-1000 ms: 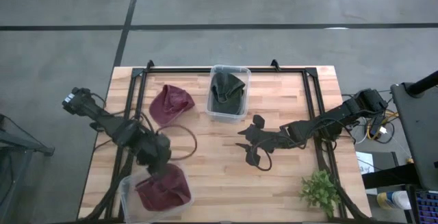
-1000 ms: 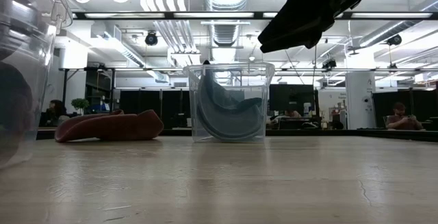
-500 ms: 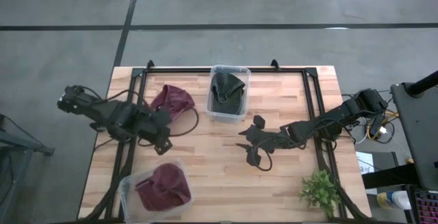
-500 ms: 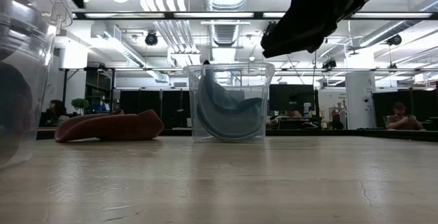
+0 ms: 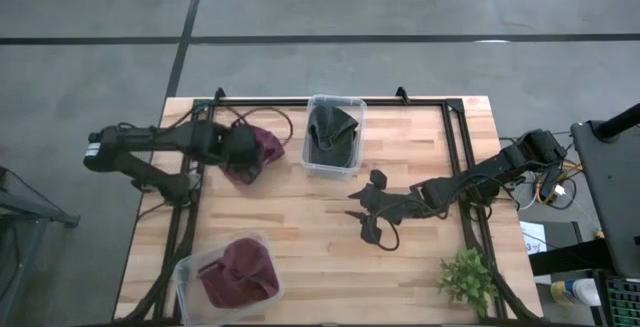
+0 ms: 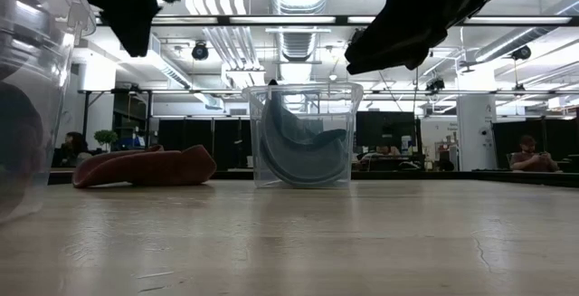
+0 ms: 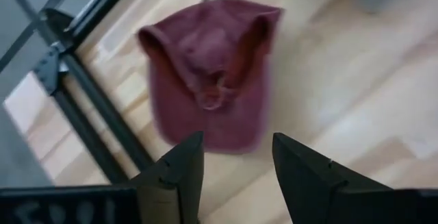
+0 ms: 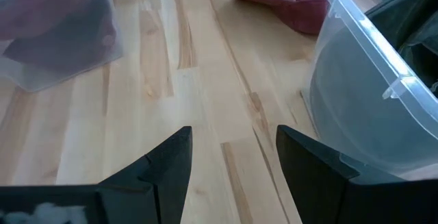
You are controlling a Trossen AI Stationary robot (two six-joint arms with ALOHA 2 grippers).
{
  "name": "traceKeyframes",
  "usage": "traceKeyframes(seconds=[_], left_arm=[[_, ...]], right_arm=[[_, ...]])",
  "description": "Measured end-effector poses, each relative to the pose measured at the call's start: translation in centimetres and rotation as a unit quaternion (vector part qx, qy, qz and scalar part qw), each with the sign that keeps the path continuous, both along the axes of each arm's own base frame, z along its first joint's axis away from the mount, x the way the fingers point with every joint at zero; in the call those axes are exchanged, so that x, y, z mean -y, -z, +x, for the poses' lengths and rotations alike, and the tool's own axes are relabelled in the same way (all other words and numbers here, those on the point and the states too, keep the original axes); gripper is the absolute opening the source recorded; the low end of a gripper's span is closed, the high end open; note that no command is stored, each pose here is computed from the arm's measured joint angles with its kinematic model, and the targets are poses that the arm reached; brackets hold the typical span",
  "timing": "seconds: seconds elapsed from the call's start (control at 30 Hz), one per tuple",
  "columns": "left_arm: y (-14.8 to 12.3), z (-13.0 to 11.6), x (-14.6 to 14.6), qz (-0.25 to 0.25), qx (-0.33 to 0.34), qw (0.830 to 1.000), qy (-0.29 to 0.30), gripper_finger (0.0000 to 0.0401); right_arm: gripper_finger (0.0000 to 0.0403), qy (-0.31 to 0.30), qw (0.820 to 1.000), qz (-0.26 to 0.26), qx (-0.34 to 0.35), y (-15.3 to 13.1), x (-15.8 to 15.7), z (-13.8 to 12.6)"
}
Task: Pick and place caps into container
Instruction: Put the red cap into the bottom transparent container
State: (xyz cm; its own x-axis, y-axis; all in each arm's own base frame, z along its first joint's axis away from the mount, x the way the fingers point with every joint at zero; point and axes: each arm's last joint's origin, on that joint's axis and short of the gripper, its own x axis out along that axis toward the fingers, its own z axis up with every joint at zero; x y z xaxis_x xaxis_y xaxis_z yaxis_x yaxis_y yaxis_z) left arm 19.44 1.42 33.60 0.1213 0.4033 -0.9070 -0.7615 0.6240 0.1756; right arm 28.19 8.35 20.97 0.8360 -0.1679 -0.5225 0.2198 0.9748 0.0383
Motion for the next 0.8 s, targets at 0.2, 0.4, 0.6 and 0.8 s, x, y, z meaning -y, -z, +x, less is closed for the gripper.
traceKeyframes(seconds=[0.2, 0.4, 0.6, 0.8], left_arm=[[0.5, -0.6, -3.8, 0.002, -0.032, 0.998, -0.052, 0.0165], [0.6, -0.9, -7.1, 0.007, -0.027, 0.997, -0.069, 0.0165], [0.9, -1.9, -10.1, -0.016, -0.037, 0.994, -0.098, 0.0165], [1.8, -1.9, -12.2, -0.030, -0.032, 0.994, -0.098, 0.0165]], right_arm=[[0.0208, -0.003, 1.000, 0.000, 0.000, 0.1, -0.2, -0.1], [0.0208, -0.004, 1.000, -0.001, 0.003, 0.0, -0.2, 0.0], [0.0208, -0.003, 1.000, 0.001, 0.004, 0.0, -0.2, 0.0], [0.0208, -0.003, 1.000, 0.004, 0.013, -0.1, -0.2, 0.0]])
